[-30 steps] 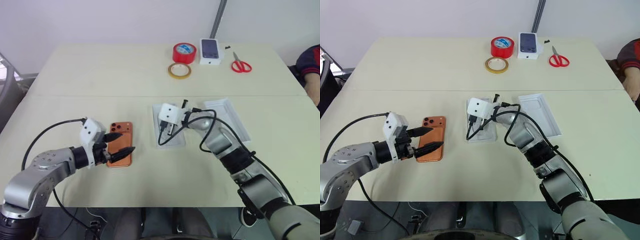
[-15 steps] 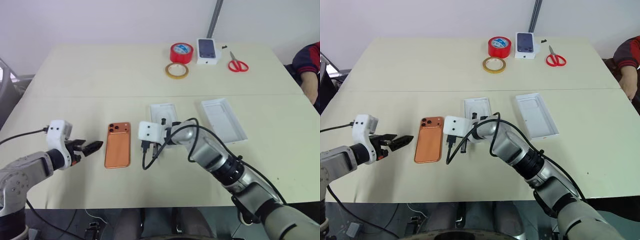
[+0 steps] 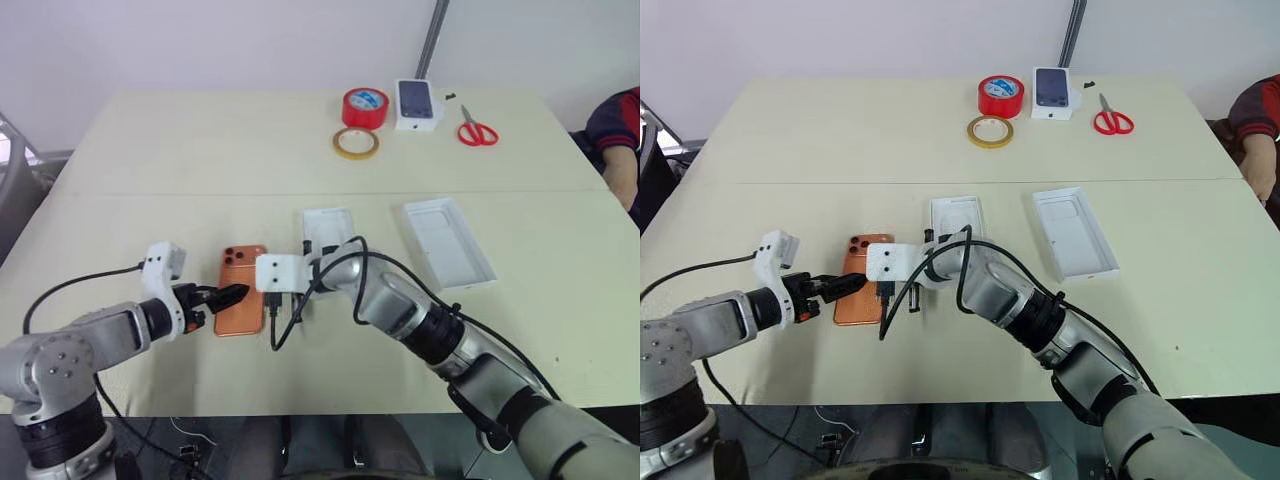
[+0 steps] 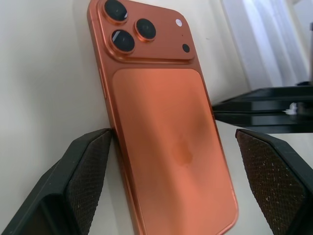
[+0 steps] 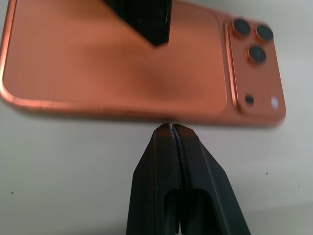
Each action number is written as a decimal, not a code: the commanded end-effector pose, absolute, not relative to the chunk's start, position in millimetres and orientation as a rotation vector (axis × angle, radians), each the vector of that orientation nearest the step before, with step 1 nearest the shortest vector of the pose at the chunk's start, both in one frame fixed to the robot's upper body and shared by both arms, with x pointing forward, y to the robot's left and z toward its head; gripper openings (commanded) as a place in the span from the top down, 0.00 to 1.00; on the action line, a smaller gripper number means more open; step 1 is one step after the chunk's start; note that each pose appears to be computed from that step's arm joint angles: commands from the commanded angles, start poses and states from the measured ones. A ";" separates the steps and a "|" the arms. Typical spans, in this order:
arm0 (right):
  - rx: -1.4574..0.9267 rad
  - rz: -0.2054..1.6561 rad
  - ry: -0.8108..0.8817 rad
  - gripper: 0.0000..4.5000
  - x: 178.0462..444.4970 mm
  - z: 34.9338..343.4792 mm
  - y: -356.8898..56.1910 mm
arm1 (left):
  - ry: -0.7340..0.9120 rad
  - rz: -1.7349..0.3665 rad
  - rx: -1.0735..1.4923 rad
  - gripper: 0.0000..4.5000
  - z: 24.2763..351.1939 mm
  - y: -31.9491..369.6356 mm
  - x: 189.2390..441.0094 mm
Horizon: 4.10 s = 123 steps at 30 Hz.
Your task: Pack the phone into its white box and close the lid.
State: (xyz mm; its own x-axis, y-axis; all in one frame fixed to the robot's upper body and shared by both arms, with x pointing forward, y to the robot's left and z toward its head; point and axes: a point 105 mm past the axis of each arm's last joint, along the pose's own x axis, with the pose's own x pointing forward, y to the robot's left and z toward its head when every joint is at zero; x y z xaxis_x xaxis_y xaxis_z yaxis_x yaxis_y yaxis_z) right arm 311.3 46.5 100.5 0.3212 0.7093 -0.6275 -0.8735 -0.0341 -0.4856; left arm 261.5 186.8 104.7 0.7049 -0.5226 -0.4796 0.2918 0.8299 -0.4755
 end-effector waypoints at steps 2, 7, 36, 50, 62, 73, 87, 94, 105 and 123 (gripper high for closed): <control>-0.972 1.297 0.182 1.00 309.1 104.5 53.3 | 0.733 -0.611 -0.411 0.05 93.0 153.4 247.7; -0.963 1.285 0.190 1.00 310.0 103.4 51.8 | 0.695 -0.643 -0.449 0.05 101.9 146.8 251.8; -0.943 1.259 0.201 1.00 311.0 101.4 49.2 | 0.608 -0.428 -0.681 0.05 112.5 182.4 275.0; -0.933 1.207 0.139 1.00 317.3 126.6 36.8 | 0.615 -0.377 -0.795 0.87 114.6 182.6 268.7; -0.764 1.095 -0.085 1.00 310.4 195.3 -47.3 | 0.435 -0.455 -0.973 0.99 167.7 163.7 293.1; -0.626 0.907 0.069 1.00 311.5 200.3 -139.3 | 0.527 -0.585 -1.036 0.99 159.8 77.6 332.6; -0.588 0.833 0.141 1.00 301.8 186.2 -162.6 | 0.619 -0.630 -0.993 0.99 130.0 44.0 342.5; -0.582 0.845 0.140 1.00 302.6 184.8 -157.6 | 0.616 -0.626 -0.983 0.58 127.7 38.6 345.8; -0.527 0.860 0.189 1.00 299.7 172.7 -161.5 | 0.486 -0.692 -0.723 0.14 157.6 79.7 322.2; -0.719 0.735 0.344 1.00 350.0 131.9 -126.0 | 0.443 -0.660 0.104 0.99 115.9 90.7 343.6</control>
State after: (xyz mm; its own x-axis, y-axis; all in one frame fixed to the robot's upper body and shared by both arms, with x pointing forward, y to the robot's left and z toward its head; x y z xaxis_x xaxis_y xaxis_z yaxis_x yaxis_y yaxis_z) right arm 344.6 -130.4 125.7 0.6747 0.5068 -0.5367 -0.7333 0.5435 -0.4086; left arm 337.6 97.1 110.7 0.6964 -0.5572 -0.4523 0.5910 0.8028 -0.0790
